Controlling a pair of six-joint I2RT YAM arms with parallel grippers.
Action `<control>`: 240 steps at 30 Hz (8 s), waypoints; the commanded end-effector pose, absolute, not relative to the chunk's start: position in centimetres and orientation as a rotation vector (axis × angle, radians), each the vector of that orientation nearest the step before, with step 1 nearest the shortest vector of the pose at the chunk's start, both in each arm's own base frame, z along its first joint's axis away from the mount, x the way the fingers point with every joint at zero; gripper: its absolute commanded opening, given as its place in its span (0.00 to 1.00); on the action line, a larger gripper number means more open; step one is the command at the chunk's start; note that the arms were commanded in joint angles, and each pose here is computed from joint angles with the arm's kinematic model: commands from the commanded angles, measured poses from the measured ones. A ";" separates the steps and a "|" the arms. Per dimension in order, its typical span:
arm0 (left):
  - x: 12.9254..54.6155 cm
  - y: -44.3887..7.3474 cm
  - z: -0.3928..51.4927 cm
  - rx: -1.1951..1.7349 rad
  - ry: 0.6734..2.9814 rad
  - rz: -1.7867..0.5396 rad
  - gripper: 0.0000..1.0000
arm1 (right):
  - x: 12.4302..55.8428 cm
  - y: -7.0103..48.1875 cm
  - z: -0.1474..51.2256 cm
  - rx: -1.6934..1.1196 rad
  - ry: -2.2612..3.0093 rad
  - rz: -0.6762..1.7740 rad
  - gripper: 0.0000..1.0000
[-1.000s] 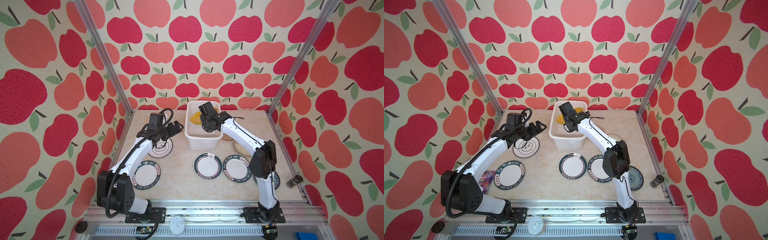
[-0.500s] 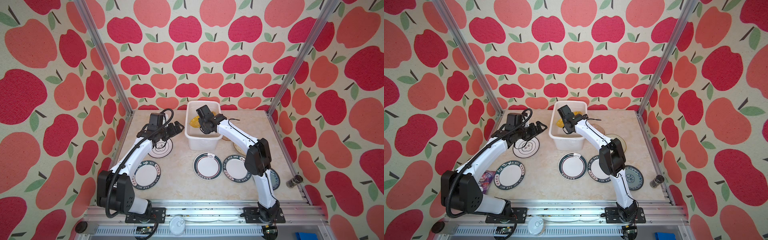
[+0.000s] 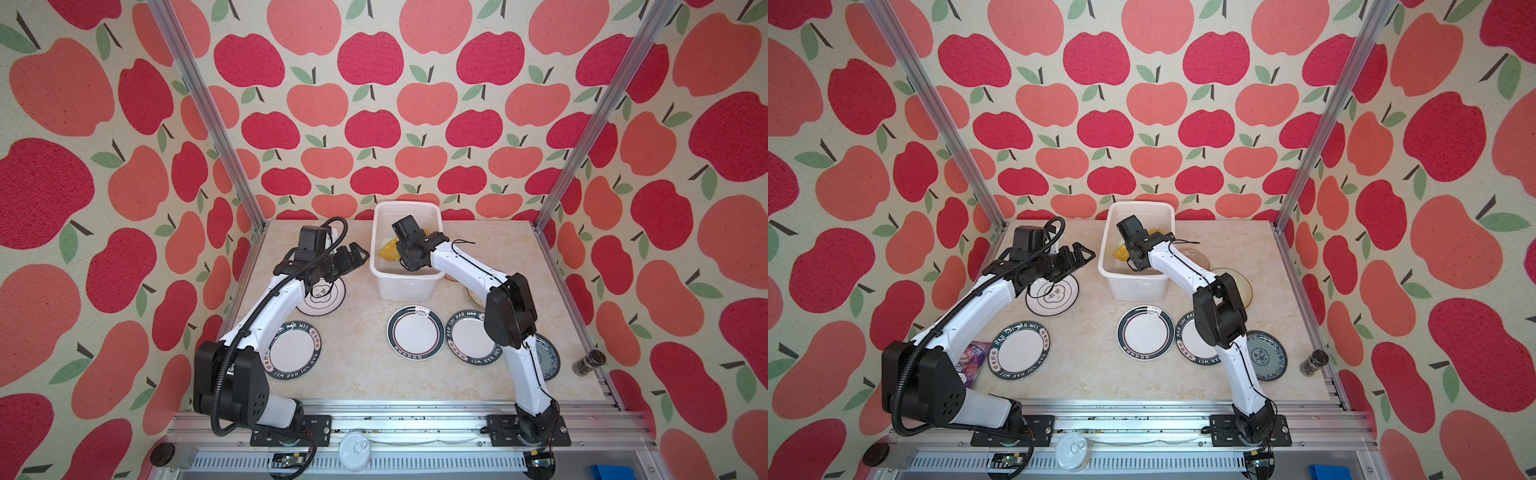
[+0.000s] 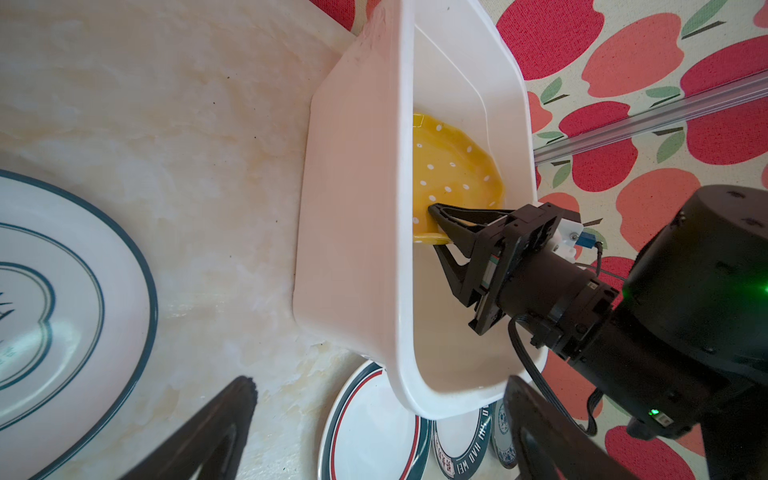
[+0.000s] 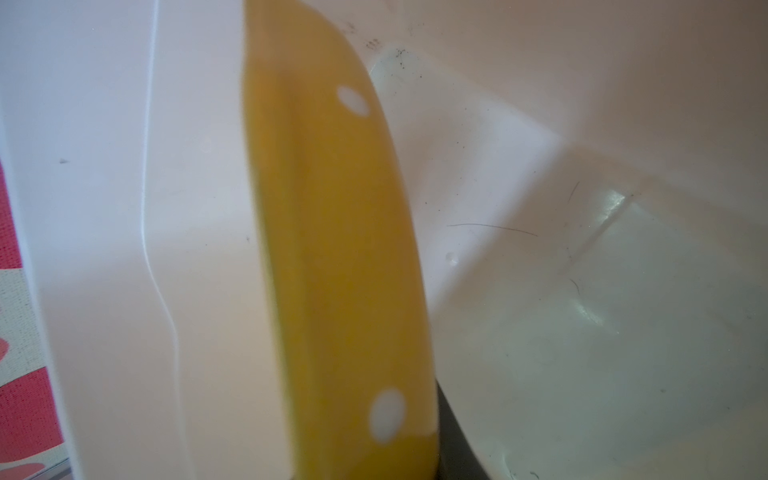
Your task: Place the plates into the plastic bin on the countertop
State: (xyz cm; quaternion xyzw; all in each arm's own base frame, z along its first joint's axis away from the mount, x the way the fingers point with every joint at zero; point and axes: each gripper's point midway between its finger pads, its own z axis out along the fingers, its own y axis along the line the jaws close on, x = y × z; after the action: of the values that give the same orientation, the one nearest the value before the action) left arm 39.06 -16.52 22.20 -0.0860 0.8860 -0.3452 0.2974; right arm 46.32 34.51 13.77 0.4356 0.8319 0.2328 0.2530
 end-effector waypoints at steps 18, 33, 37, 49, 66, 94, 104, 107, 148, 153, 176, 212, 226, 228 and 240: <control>37.9 -16.6 21.7 -0.176 2.386 -0.905 0.96 | 47.6 35.2 14.2 1.111 2.234 0.721 0.43; 37.9 -15.9 21.4 -0.187 2.387 -0.897 0.96 | 46.4 35.6 12.7 1.076 2.371 0.623 0.70; 37.9 -15.5 21.4 -0.198 2.381 -0.888 0.96 | 45.8 35.6 12.3 1.058 2.436 0.572 0.73; 38.1 -14.5 21.8 -0.223 2.361 -0.867 0.96 | 43.7 35.3 9.8 1.092 2.571 0.444 0.79; 37.9 -13.9 22.0 -0.242 2.365 -0.839 0.95 | 42.8 34.1 11.7 0.974 2.647 0.308 0.99; 35.3 -12.5 24.7 -0.385 2.294 -0.903 0.97 | 41.0 35.7 29.1 0.247 2.443 0.562 0.94; 32.6 -11.9 25.8 -0.309 2.322 -0.853 0.98 | 35.9 31.8 36.1 -0.273 2.367 0.536 0.92; 31.7 -11.9 25.9 -0.301 2.342 -0.836 0.98 | 34.7 29.7 36.4 -0.315 2.374 0.513 0.90; 27.4 -13.1 25.0 -0.201 2.465 -0.845 0.99 | 42.0 23.2 20.2 -0.139 2.781 0.223 0.63; 27.2 -13.2 24.5 -0.213 2.466 -0.860 0.99 | 42.1 23.1 19.2 -0.140 2.802 0.196 0.54; 28.0 -13.9 24.3 -0.210 2.469 -0.901 0.99 | 41.9 27.1 19.1 -0.255 2.786 0.248 0.20; 27.7 -12.5 27.6 -0.144 2.390 -0.802 0.99 | 38.2 30.5 22.0 -0.230 2.728 0.343 0.41; 25.3 -19.0 33.8 0.389 2.234 -0.754 0.99 | 31.2 22.7 27.1 -0.080 2.635 0.507 0.64; 24.5 -21.7 33.5 0.548 2.230 -0.739 0.99 | 29.3 20.6 25.8 -0.003 2.660 0.525 0.64; 19.4 -34.4 28.3 1.321 2.125 -0.551 0.99 | 20.5 13.7 14.3 0.399 2.927 0.560 0.70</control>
State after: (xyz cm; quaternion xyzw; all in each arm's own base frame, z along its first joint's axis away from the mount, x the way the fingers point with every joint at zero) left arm 19.56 -34.02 28.01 0.4436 0.8172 -0.2509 0.2693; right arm 21.49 13.94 15.26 0.0940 0.9784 0.1608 0.0901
